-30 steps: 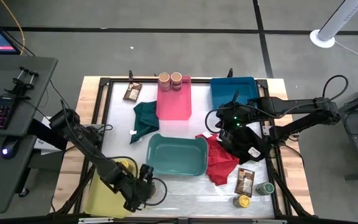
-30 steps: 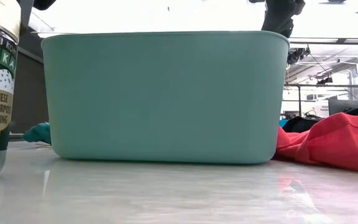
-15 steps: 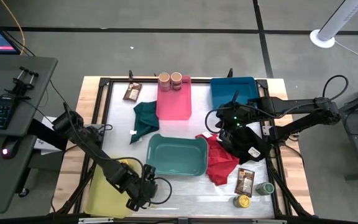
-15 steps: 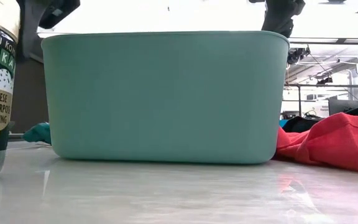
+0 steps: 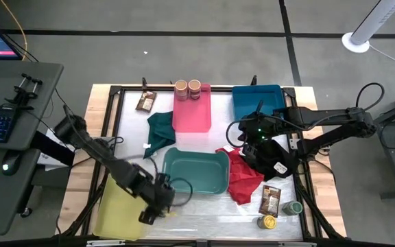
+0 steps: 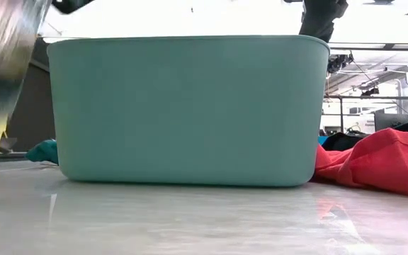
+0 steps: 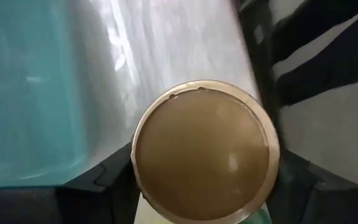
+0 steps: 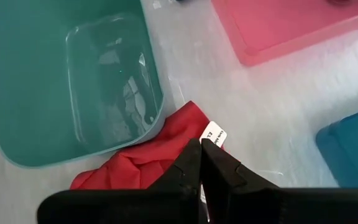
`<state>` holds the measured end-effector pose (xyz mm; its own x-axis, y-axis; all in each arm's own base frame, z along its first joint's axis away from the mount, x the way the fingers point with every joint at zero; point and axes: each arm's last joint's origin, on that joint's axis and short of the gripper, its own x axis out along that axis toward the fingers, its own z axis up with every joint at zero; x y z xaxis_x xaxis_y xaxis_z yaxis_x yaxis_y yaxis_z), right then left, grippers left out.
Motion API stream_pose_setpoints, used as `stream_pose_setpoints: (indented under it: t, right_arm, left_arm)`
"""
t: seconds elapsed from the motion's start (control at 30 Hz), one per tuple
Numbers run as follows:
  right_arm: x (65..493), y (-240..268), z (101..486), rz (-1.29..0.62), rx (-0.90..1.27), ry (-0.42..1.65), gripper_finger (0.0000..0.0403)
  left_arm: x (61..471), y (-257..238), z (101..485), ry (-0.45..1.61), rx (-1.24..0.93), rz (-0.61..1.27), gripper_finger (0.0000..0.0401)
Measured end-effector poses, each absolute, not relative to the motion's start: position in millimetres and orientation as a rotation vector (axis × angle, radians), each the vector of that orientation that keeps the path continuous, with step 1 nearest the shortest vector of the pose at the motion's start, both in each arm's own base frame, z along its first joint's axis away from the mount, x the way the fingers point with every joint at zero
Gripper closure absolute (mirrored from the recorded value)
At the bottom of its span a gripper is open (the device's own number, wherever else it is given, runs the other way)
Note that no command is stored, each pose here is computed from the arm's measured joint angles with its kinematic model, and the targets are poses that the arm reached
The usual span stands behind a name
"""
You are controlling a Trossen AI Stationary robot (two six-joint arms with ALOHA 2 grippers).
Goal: Sort spices by type
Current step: Put the gold seasoning bottle into the pink bin
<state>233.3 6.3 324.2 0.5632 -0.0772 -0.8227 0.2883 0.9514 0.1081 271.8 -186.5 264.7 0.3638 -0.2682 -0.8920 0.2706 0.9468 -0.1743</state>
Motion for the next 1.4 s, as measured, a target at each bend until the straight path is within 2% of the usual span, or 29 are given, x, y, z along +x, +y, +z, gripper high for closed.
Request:
stream_pose_setpoints:
  t: [0.1, 0.2, 0.3, 0.37, 0.53, 0.77, 0.87, 1.1, 1.4]
  right_arm:
    - [233.3, 6.3, 324.2, -0.215, 0.237, 0.951, 0.0402]
    - [233.4, 6.3, 324.2, -0.215, 0.238, 0.951, 0.0402]
    - [233.5, 6.3, 324.3, -0.222, 0.251, 0.948, 0.0402]
    - [233.5, 6.1, 324.3, -0.239, 0.274, 0.943, 0.0402]
    - [233.7, 6.1, 324.5, -0.292, 0.376, 0.929, 0.0402]
    - [235.8, 5.8, 326.0, -0.379, 0.533, 0.876, 0.0402]
    - [237.6, 5.1, 327.4, -0.421, 0.571, 0.834, 0.0402]
    - [240.7, 4.0, 330.1, -0.474, 0.631, 0.763, 0.0402]
    - [240.7, 2.9, 330.5, -0.517, 0.634, 0.739, 0.0402]
  left_arm:
    - [267.1, -165.3, 304.2, 1.075, -0.027, -0.339, 0.0168]
    - [267.3, -141.3, 347.5, 0.908, -0.031, -0.296, 0.0168]
    - [273.5, -107.5, 375.0, 0.776, 0.047, -0.124, 0.0168]
    - [283.2, -79.4, 378.8, 0.751, 0.122, 0.004, 0.0168]
    - [309.2, 4.6, 357.2, 0.859, 0.237, 0.238, 0.0168]
    - [329.3, 128.7, 300.7, 1.071, 0.164, 0.477, 0.0168]
    - [332.5, 166.1, 276.3, 1.100, 0.076, 0.491, 0.0168]
    - [337.3, 199.9, 235.4, 1.163, -0.039, 0.464, 0.0167]
    - [344.8, 219.1, 217.1, 1.115, -0.074, 0.542, 0.0163]
